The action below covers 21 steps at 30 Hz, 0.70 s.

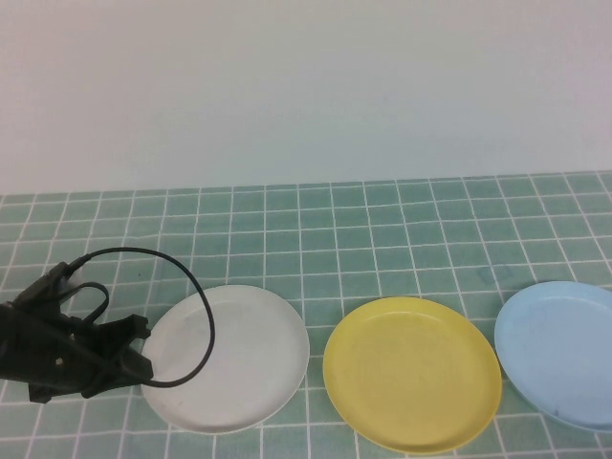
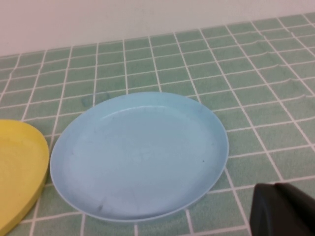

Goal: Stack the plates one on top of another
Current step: Pick up the white plate, then place the white plate on the yellow plate

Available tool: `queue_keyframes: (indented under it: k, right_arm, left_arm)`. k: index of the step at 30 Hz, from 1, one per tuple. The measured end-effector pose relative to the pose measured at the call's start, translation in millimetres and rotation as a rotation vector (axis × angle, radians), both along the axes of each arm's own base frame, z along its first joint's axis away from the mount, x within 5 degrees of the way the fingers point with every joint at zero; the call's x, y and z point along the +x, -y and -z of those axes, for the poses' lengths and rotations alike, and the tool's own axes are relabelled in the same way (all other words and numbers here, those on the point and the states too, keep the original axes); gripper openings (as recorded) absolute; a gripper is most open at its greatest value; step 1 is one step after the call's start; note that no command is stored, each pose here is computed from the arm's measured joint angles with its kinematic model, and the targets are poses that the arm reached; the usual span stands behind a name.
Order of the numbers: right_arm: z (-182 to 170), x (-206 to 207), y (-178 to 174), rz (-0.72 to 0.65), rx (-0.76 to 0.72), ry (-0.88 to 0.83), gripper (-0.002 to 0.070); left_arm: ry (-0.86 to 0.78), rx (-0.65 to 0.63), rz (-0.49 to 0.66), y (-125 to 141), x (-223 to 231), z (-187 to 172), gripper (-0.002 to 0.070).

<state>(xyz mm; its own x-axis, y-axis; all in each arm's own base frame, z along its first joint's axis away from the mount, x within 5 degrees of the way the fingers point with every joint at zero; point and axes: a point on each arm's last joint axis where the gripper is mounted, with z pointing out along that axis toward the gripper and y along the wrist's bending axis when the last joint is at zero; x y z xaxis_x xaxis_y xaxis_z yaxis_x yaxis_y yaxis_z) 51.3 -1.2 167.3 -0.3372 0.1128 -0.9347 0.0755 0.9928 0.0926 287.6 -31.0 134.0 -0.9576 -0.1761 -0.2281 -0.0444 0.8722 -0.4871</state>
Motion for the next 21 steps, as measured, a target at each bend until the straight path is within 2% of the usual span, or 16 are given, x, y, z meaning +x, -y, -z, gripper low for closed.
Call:
queue_keyframes:
  k: [5,11,17,21]
  right_arm:
    - [0,0,0,0.000,0.000,0.000,-0.0002]
    - [0,0,0,0.000,0.000,0.000,-0.0002]
    - [0,0,0,0.000,0.000,0.000,-0.0002]
    - [0,0,0,0.000,0.000,0.000,-0.0002]
  left_arm:
    - [0.011,-0.003,-0.006,0,0,-3,0.0000]
    - [0.096,-0.007,-0.007,0,4,-26,0.0000]
    - [0.189,-0.066,0.078,12,11,-67,0.0000]
    - [0.210,-0.061,0.163,35,15,-87,0.0000]
